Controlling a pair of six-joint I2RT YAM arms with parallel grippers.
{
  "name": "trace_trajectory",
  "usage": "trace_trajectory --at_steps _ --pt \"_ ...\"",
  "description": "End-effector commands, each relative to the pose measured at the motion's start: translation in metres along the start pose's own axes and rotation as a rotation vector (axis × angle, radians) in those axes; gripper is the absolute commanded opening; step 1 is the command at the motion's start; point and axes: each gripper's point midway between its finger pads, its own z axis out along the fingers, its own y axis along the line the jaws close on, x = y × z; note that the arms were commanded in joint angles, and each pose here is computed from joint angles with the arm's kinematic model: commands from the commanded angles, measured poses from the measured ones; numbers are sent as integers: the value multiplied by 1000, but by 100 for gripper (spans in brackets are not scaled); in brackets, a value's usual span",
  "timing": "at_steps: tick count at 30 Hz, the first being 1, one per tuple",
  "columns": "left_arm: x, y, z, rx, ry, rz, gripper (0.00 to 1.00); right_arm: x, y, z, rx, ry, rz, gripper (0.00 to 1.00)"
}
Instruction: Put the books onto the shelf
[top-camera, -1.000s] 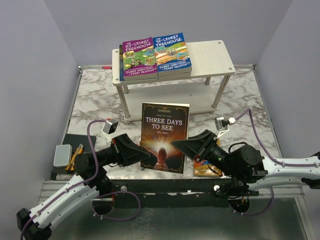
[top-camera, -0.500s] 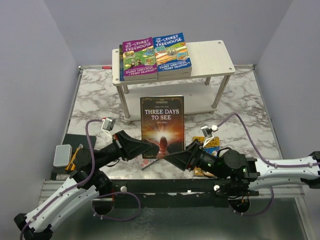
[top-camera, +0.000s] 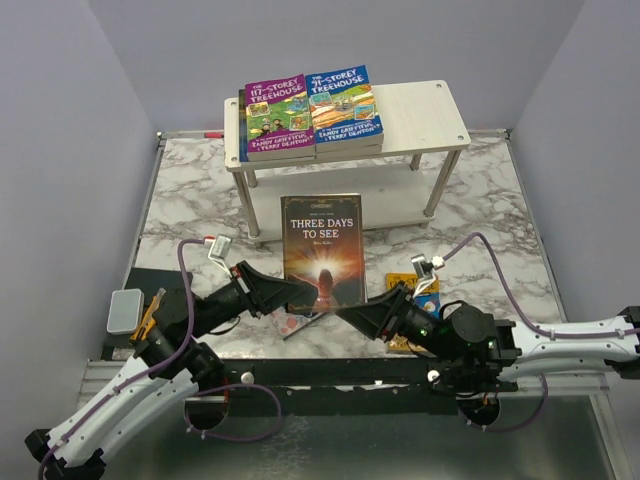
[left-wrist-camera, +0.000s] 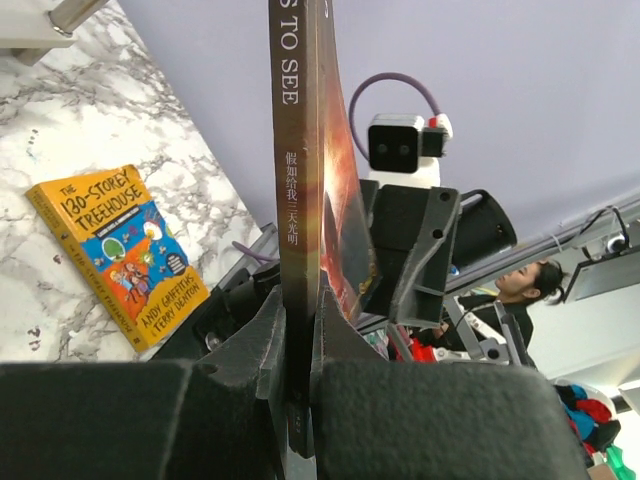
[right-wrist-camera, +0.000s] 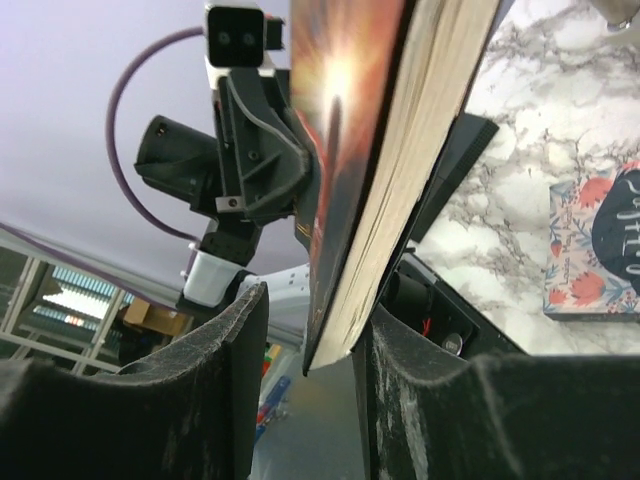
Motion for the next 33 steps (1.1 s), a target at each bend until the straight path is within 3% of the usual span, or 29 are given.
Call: trace_trajectory --at_steps 1,10,22,26,29,33 --pt "-6 5 2 -30 -28 30 0 -29 12 0 -22 -117 -15 41" --pt "-3 7 3 -33 -8 24 0 -37 8 4 24 -143 -76 41" --pt "0 7 -2 -19 -16 5 0 -41 -14 8 118 -220 22 38" --pt "3 13 -4 -25 -14 -12 0 -39 -14 13 115 -231 35 28" --pt "5 20 -6 -48 -22 -31 0 -38 -16 15 128 -240 43 1" --pt "10 46 -10 -166 -19 -57 0 -38 -34 14 198 -270 71 1"
